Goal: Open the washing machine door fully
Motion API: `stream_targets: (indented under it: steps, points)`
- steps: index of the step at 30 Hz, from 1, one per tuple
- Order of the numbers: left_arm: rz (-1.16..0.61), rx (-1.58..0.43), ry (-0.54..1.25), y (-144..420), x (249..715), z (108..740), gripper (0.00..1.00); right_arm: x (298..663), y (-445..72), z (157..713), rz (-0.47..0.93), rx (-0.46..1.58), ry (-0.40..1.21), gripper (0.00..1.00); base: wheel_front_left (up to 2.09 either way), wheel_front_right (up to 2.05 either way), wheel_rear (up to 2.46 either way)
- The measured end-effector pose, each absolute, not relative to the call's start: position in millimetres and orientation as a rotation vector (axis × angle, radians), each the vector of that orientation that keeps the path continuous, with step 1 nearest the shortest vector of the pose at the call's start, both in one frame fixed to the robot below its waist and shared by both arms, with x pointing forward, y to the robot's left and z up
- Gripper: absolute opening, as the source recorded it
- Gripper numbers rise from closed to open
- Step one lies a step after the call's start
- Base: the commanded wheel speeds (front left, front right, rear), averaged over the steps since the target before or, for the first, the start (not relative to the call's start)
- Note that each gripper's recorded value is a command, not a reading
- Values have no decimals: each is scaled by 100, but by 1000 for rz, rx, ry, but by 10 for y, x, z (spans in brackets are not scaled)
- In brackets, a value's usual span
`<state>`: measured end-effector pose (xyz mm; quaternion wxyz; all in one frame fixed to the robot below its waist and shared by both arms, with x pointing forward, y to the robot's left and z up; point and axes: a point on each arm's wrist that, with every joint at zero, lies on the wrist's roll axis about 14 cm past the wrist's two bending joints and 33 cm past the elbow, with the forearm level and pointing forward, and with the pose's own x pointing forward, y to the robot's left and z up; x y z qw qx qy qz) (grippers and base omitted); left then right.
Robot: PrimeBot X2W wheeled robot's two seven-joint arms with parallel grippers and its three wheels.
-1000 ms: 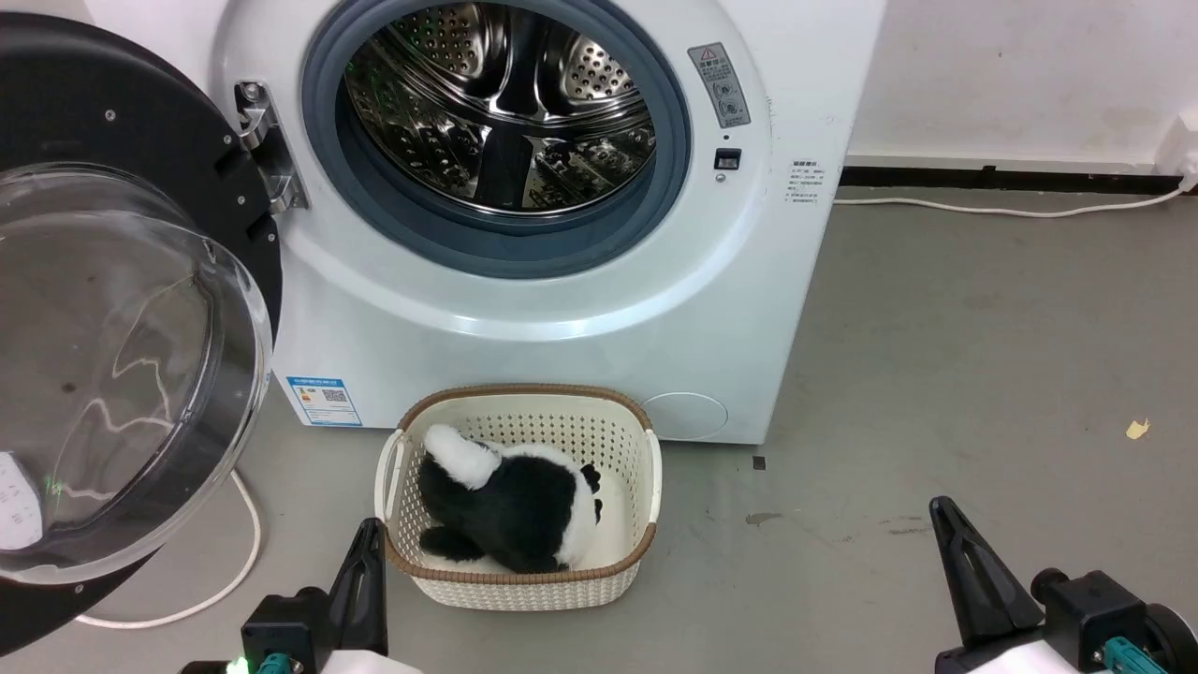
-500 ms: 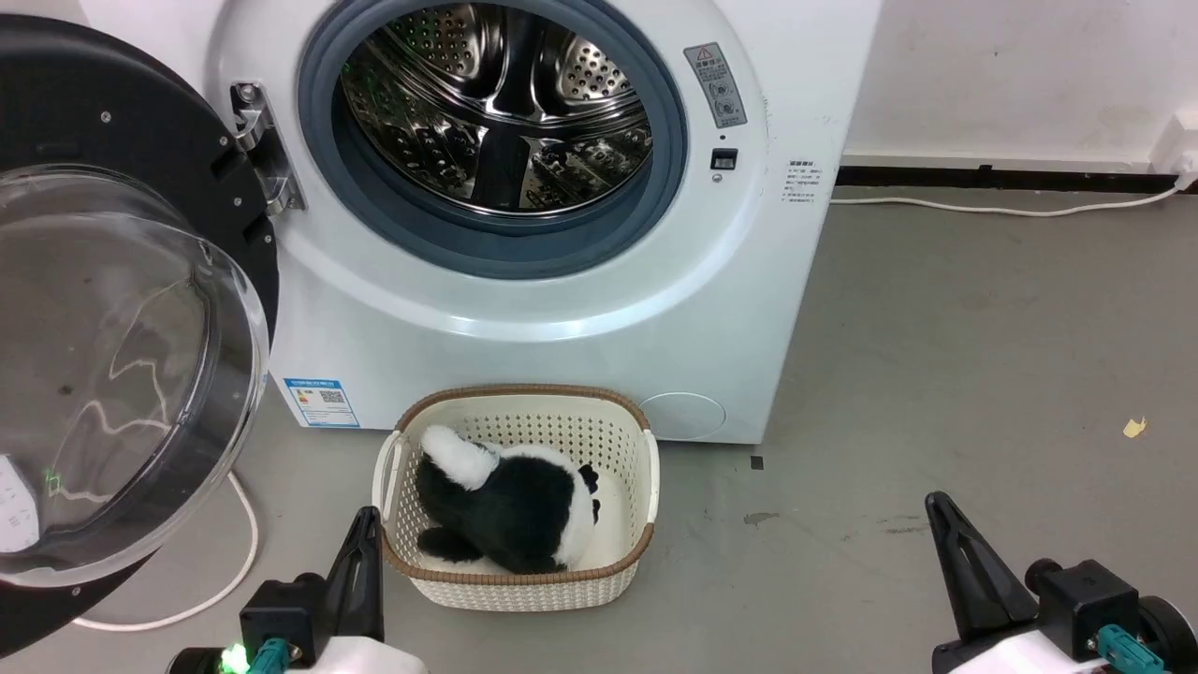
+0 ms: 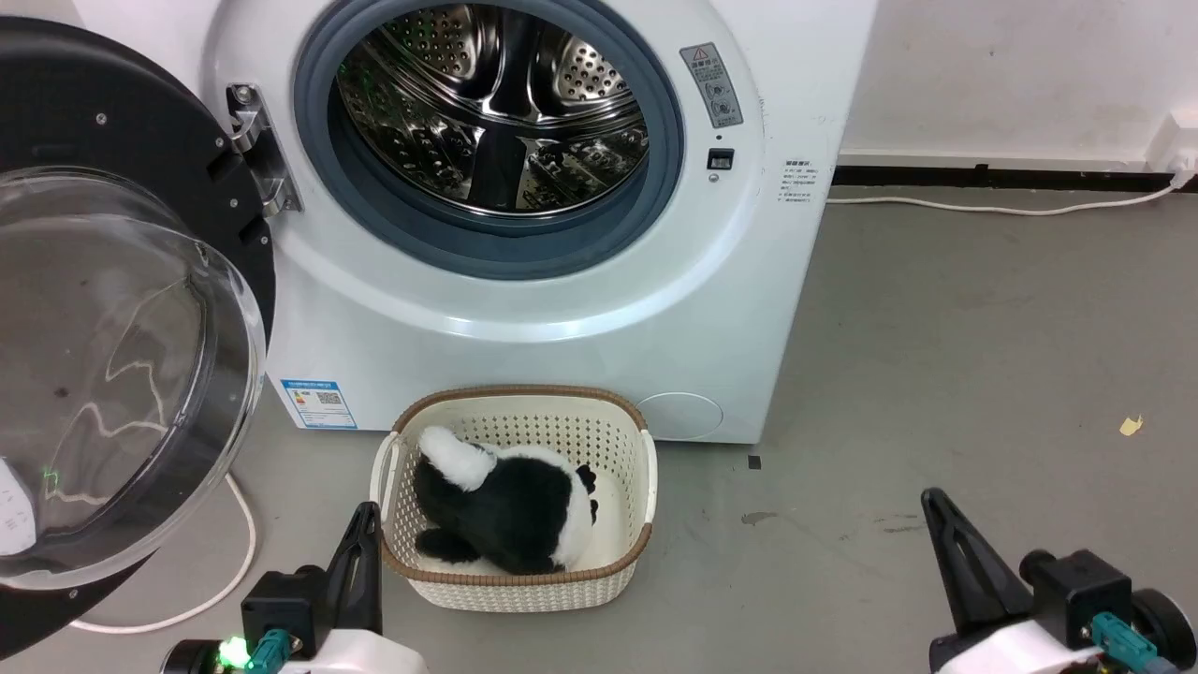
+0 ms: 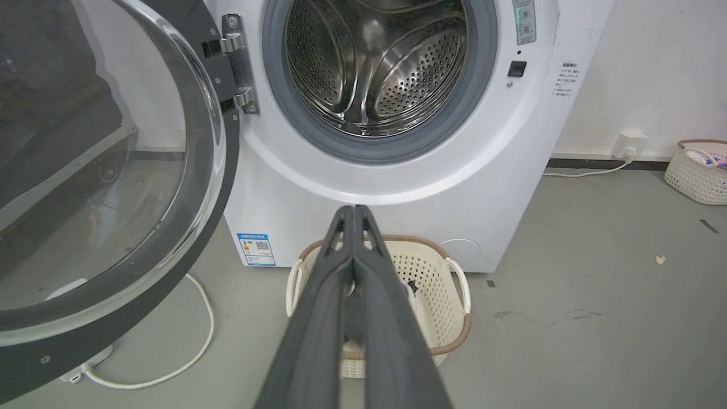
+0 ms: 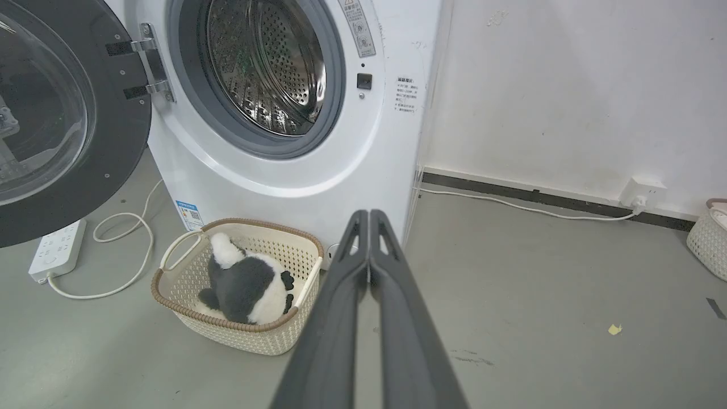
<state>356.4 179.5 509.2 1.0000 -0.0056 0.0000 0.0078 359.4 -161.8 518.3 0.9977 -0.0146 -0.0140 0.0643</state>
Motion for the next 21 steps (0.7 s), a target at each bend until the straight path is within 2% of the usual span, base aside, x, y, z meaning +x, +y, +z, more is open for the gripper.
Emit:
stream_targets:
  steps: [21]
  points:
    - [11,16,6,1803,3626,5151,0,3629,-1618,5190,128,-39,-5,0,0,0,0]
